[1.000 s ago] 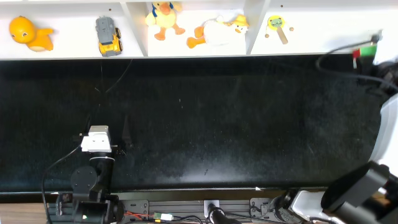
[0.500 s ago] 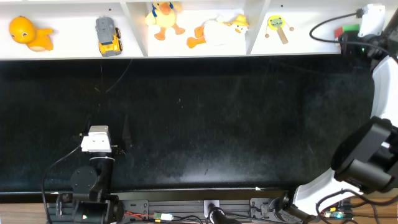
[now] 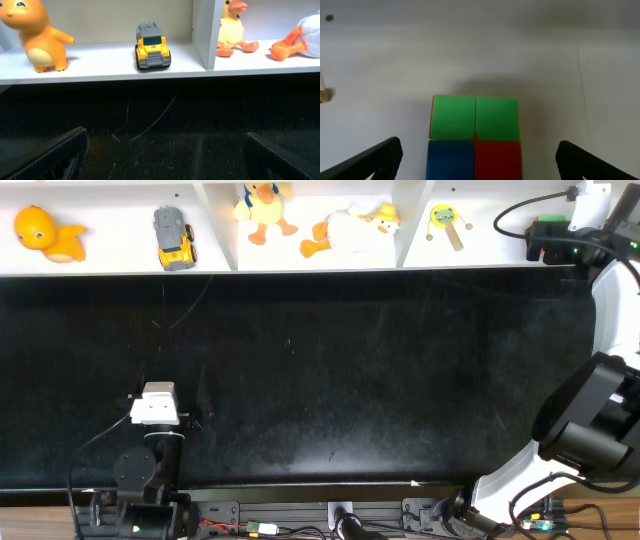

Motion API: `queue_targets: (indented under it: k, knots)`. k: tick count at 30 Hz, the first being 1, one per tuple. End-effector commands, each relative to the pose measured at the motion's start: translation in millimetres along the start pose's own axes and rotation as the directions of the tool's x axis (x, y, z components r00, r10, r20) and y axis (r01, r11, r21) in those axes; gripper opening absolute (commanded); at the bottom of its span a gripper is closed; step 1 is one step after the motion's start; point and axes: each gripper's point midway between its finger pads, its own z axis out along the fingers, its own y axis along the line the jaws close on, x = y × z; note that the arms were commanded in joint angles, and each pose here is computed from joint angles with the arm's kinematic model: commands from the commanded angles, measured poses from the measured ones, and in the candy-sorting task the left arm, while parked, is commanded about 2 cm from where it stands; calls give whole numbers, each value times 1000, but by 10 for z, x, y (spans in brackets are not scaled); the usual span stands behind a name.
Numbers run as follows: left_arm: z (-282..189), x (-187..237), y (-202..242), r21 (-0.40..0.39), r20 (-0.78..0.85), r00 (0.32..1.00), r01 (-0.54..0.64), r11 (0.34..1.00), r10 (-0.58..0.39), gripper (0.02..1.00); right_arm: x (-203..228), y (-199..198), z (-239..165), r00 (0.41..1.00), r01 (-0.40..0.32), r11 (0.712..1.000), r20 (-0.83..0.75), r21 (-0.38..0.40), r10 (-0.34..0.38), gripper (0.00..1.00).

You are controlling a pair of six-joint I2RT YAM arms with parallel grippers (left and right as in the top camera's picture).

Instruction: Store Toys

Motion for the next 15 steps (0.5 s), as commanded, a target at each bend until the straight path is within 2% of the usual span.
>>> queue_targets:
  k: [1, 6, 11, 12, 15]
  knots:
    - [-3, -2, -31, 14, 7, 1000, -23, 1000, 23, 998, -54, -9, -159, 1000, -4, 999, -14, 51, 4, 993]
    - [-3, -2, -30, 14, 7, 1000, -23, 1000, 23, 996, 16, 121, -429, 1000, -4, 998, 29, 66, 2, 998]
    - [-3, -2, -30, 14, 7, 1000, -23, 1000, 23, 998, 424, 328, -670, 999, -43, 996, 21, 81, 42, 996]
    - [-3, -2, -30, 14, 7, 1000, -23, 1000, 23, 996, 584, 404, -798, 997, -73, 989, 20, 128, 71, 998]
    - [-3, -2, -31, 14, 7, 1000, -23, 1000, 23, 998, 696, 538, -955, 994, -109, 968, 45, 227, 101, 998]
